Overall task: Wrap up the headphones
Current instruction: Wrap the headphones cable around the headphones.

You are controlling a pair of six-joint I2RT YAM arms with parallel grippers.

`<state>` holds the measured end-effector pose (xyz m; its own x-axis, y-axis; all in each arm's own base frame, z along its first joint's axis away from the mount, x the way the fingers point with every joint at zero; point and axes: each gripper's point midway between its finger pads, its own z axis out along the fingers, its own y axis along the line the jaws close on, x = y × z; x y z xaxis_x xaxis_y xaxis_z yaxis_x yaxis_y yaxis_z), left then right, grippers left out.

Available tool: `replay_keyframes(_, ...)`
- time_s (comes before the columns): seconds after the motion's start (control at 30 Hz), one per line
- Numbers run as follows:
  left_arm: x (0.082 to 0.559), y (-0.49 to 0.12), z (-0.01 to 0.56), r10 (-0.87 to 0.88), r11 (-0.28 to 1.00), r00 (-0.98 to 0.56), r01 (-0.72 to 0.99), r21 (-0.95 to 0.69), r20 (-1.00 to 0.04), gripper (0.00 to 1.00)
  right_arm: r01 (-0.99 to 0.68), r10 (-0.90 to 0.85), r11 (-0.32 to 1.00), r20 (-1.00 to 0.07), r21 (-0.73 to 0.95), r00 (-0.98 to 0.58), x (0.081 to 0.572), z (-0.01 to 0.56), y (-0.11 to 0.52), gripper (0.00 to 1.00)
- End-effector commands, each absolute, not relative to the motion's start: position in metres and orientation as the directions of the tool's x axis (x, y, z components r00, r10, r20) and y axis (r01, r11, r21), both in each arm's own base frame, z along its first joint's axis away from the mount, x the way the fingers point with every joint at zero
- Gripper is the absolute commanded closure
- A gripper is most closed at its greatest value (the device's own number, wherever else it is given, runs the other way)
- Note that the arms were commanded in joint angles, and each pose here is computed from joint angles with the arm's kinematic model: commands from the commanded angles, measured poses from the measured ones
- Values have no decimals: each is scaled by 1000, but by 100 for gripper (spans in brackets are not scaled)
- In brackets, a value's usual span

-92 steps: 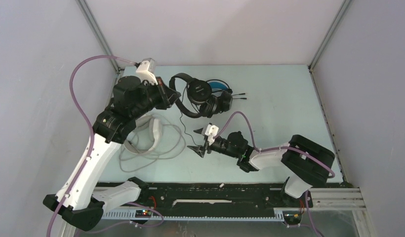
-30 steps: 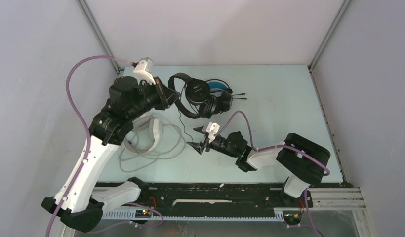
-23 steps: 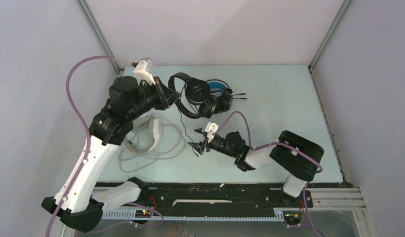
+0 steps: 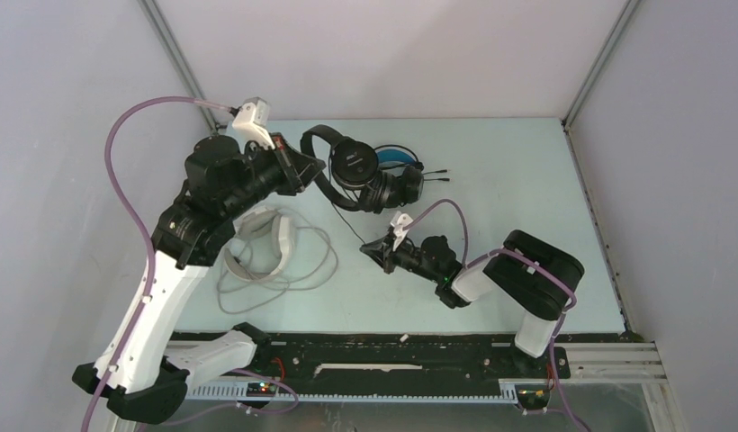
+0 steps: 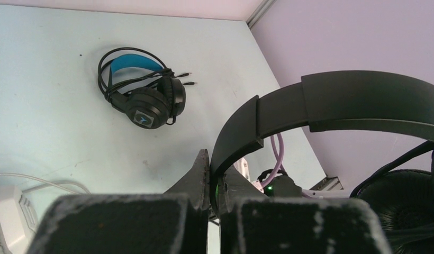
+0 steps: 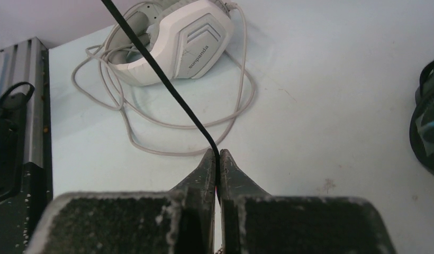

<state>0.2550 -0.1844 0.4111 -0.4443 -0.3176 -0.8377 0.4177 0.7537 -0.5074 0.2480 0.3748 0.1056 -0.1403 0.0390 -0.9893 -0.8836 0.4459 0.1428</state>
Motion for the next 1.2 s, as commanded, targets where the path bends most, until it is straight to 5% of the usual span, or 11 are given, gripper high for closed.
replay_keyframes(0.0,256,-175,457,-376,747,-322,450,-490,-869,100,-863,133,449,-972,232,-192,250,125,362,100)
replay_keyframes(0.47,289,-135,459,-309,891,-215,276,-361,-927,100,-864,97,450,-974,226,-204,227,126,335,100)
replay_keyframes(0.83,304,-107,446,-247,951,-206,136,-278,-947,100,-767,122,583,-963,266,-241,237,119,310,100)
replay_keyframes(1.17,289,-128,446,-228,908,-259,292,-301,-938,100,-673,160,679,-954,292,-252,261,117,286,100)
